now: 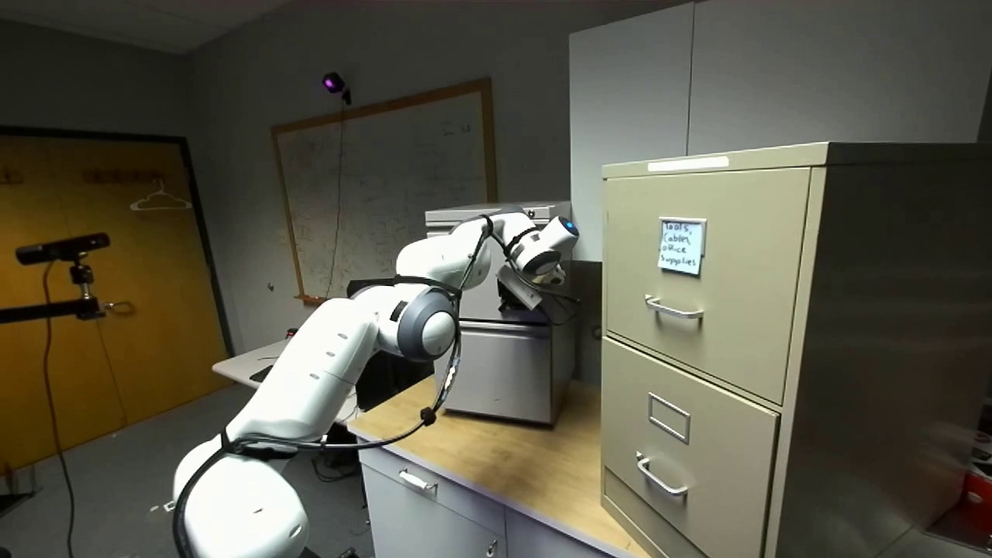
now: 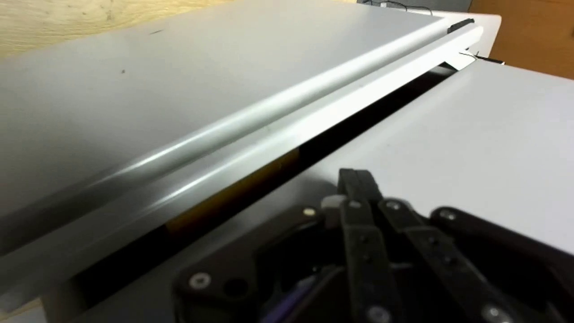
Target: Close the bottom drawer of the file cabinet to the left
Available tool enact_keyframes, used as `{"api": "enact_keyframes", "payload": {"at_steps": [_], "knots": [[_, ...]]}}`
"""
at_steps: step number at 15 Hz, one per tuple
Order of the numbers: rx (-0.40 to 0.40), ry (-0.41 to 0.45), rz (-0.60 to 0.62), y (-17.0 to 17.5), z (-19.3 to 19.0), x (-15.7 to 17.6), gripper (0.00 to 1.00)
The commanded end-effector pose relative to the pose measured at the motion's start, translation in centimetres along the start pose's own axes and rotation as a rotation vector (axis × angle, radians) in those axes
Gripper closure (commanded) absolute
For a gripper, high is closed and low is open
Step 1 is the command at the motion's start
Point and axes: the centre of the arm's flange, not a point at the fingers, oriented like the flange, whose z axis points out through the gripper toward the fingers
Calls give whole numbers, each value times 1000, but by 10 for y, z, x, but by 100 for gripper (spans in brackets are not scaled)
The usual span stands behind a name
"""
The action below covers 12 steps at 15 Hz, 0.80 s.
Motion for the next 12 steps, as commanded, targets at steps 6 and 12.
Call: {"api": "enact_keyframes", "payload": {"at_steps": [6, 12], "knots": [[-130, 19, 166, 134, -47, -13, 100], [-93, -91, 235, 168, 0, -39, 100]]}}
